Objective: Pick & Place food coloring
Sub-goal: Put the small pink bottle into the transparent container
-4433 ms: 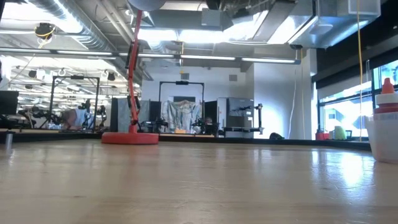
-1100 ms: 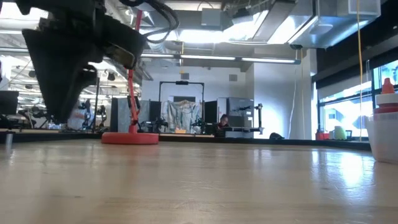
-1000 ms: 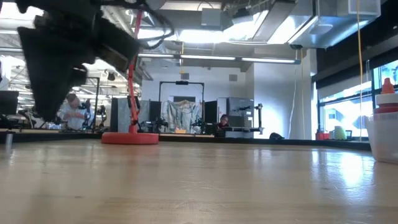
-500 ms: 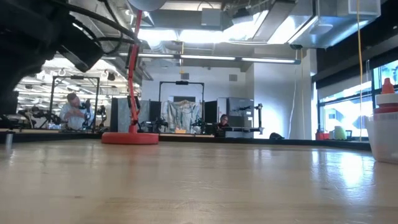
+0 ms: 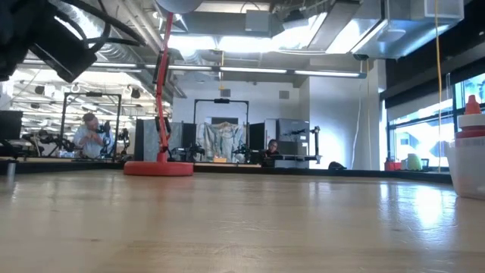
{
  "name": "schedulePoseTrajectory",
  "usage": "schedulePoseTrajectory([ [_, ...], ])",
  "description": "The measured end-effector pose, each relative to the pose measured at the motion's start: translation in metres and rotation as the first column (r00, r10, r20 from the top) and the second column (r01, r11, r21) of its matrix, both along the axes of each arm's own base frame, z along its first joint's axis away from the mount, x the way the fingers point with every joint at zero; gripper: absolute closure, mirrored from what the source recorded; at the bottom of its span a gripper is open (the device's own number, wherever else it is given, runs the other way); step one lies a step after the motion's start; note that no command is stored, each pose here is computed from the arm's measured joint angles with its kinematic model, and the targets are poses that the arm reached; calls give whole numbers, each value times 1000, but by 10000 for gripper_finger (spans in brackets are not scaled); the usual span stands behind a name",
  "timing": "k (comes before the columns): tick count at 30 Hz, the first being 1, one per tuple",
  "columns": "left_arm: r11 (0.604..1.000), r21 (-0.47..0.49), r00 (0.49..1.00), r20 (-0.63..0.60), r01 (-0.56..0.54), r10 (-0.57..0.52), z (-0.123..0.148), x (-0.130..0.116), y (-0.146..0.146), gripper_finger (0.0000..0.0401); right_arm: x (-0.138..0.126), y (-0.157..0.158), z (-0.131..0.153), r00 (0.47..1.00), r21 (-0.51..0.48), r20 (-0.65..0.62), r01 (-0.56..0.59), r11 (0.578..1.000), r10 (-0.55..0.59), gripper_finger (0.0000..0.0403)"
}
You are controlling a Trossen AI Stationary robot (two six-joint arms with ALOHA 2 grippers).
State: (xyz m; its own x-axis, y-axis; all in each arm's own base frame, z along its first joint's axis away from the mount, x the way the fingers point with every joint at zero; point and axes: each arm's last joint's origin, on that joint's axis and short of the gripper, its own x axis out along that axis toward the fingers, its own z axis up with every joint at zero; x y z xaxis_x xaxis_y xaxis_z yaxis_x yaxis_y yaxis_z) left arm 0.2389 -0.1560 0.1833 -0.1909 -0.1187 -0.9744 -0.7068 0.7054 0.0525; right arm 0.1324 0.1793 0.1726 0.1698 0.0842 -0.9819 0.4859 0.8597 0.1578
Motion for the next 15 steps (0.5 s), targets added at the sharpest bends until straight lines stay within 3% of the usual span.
schedulePoseTrajectory([
  [11, 1000, -20, 1000, 22, -16, 16, -21, -6, 0, 189, 0, 1, 0, 1000, 6, 4, 0, 1000, 0, 257],
  [15, 999, -31, 998, 40, 40, -38, -21, -5, -1, 189, 0, 1, 0, 1000, 6, 4, 0, 1000, 0, 257],
])
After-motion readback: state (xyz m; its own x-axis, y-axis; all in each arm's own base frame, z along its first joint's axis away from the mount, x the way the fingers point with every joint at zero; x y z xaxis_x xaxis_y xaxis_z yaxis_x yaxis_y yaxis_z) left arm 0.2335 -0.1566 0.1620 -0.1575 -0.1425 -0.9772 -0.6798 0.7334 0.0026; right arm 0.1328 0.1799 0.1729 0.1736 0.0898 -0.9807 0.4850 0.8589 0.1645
